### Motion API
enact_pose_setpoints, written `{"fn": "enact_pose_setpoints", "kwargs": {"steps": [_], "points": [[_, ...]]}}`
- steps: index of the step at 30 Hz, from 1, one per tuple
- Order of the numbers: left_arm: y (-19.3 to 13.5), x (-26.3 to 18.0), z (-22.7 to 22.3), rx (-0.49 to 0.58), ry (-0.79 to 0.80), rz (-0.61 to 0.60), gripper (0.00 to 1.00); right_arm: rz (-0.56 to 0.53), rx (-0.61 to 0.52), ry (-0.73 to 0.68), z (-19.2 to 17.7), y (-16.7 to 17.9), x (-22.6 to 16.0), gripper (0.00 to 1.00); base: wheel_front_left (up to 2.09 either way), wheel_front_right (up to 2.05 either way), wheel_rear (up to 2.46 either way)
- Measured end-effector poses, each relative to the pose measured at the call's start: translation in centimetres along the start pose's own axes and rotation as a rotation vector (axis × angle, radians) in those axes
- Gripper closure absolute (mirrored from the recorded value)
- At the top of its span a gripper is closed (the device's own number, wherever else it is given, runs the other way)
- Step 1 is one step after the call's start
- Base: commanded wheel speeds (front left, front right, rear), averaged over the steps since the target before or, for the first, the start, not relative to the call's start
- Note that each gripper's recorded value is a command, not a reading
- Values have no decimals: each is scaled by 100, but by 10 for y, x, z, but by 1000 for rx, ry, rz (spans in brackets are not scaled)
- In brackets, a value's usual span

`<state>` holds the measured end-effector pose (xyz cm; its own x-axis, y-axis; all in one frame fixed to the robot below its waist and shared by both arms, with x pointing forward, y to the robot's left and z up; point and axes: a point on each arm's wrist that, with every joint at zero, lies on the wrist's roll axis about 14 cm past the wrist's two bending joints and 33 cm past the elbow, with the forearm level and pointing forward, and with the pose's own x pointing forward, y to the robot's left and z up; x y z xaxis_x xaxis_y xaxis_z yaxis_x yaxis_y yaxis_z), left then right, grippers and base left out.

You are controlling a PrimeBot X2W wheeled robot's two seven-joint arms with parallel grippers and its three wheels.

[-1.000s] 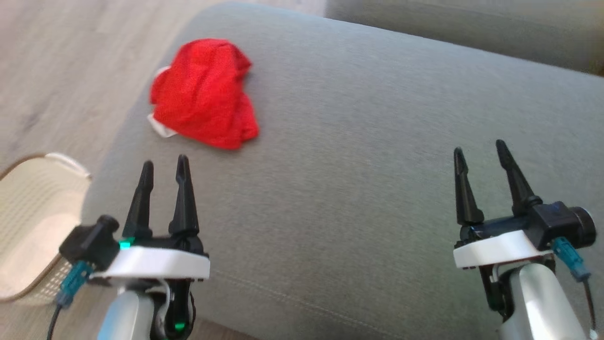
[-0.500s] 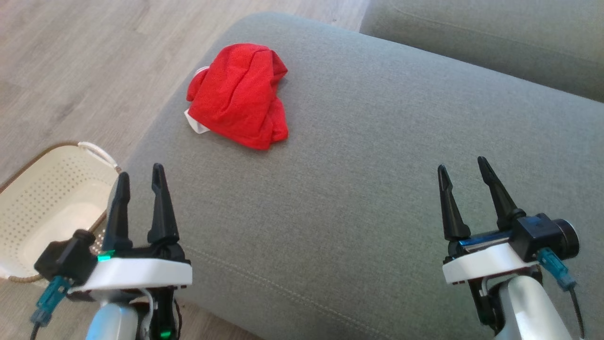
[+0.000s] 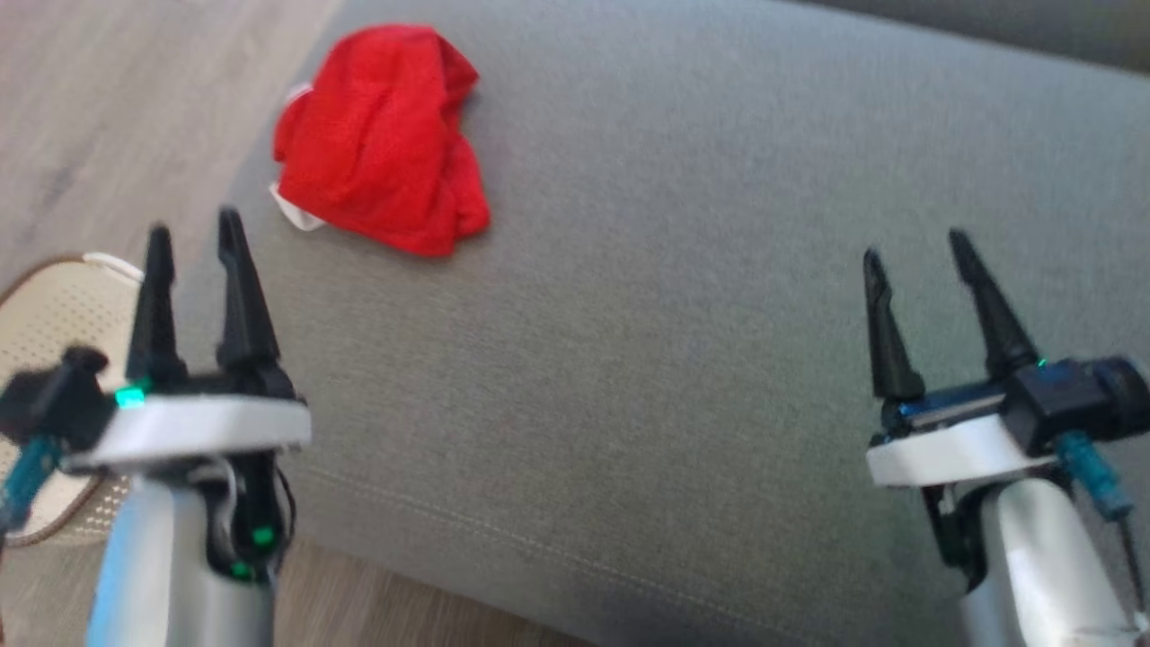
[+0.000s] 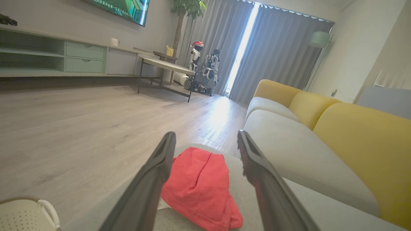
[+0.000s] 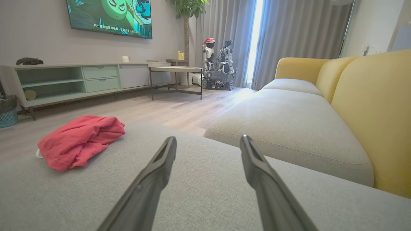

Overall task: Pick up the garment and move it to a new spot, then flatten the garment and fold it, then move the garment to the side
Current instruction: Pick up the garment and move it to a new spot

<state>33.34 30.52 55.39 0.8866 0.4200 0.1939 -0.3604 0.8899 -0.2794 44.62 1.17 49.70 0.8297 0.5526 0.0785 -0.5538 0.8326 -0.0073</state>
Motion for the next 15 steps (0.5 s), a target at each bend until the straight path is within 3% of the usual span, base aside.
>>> {"fn": "enact_pose_setpoints", "kwargs": {"steps": [15], "points": [[15,86,-142,174,380,2,0,-150,-57,27,-21,-68,13,0,0,0,0]]}}
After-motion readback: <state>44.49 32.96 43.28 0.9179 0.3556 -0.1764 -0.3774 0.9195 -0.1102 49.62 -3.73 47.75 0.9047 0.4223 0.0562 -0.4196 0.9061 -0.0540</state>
